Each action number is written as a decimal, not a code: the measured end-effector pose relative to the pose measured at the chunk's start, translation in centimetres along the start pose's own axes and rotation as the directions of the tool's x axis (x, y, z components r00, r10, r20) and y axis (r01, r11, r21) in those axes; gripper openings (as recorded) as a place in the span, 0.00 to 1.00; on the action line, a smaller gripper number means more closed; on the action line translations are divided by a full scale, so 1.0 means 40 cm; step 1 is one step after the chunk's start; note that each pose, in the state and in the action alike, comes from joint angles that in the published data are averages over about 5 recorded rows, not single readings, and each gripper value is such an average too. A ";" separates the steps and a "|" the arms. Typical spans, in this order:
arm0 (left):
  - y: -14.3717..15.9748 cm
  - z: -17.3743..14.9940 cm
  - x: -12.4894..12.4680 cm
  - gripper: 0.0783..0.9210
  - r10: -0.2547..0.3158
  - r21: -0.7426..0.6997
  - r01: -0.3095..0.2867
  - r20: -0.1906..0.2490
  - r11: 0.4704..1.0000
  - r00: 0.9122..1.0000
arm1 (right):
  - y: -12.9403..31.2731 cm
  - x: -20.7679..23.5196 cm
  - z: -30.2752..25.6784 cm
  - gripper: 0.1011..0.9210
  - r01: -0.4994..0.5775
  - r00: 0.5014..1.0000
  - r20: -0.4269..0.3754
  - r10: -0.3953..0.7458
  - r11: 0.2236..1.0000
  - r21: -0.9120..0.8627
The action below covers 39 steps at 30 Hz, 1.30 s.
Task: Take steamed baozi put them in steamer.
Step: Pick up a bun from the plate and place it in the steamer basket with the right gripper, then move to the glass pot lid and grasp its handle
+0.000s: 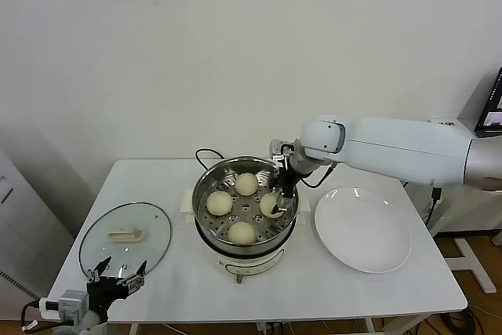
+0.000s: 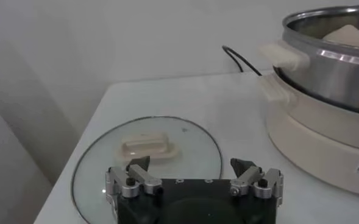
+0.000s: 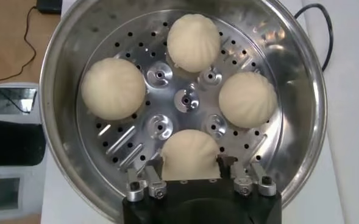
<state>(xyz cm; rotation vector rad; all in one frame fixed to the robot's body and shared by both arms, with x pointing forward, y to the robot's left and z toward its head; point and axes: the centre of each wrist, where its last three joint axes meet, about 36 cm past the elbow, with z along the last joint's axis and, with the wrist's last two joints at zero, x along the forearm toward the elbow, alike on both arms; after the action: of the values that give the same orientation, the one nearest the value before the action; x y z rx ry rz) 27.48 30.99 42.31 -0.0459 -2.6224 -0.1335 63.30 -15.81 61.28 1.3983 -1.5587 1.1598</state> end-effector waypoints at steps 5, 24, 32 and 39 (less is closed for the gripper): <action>0.003 -0.002 -0.001 0.88 -0.004 0.001 0.004 0.004 1.000 1.000 | -0.014 0.029 0.012 0.88 -0.022 0.998 0.056 0.023 0.999 -0.030; 0.010 -0.021 -0.013 0.88 -0.025 0.010 0.025 0.048 1.000 0.999 | 0.038 0.130 0.306 0.88 -0.302 0.689 0.525 0.500 0.856 -0.419; 0.015 -0.023 -0.014 0.88 -0.042 0.015 0.041 0.087 0.999 0.995 | 0.130 0.066 0.427 0.88 -0.427 0.449 0.473 0.758 0.647 -0.632; 0.028 -0.023 -0.027 0.88 -0.069 0.006 0.069 0.132 0.998 0.989 | 0.219 -0.017 0.479 0.88 -0.458 0.282 0.363 0.888 0.457 -0.763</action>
<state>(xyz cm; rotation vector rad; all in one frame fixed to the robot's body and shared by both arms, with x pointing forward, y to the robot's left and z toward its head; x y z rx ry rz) 28.93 31.98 42.68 0.0377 -2.7572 -0.1574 55.66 -33.66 53.09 0.7059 -3.0810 0.3908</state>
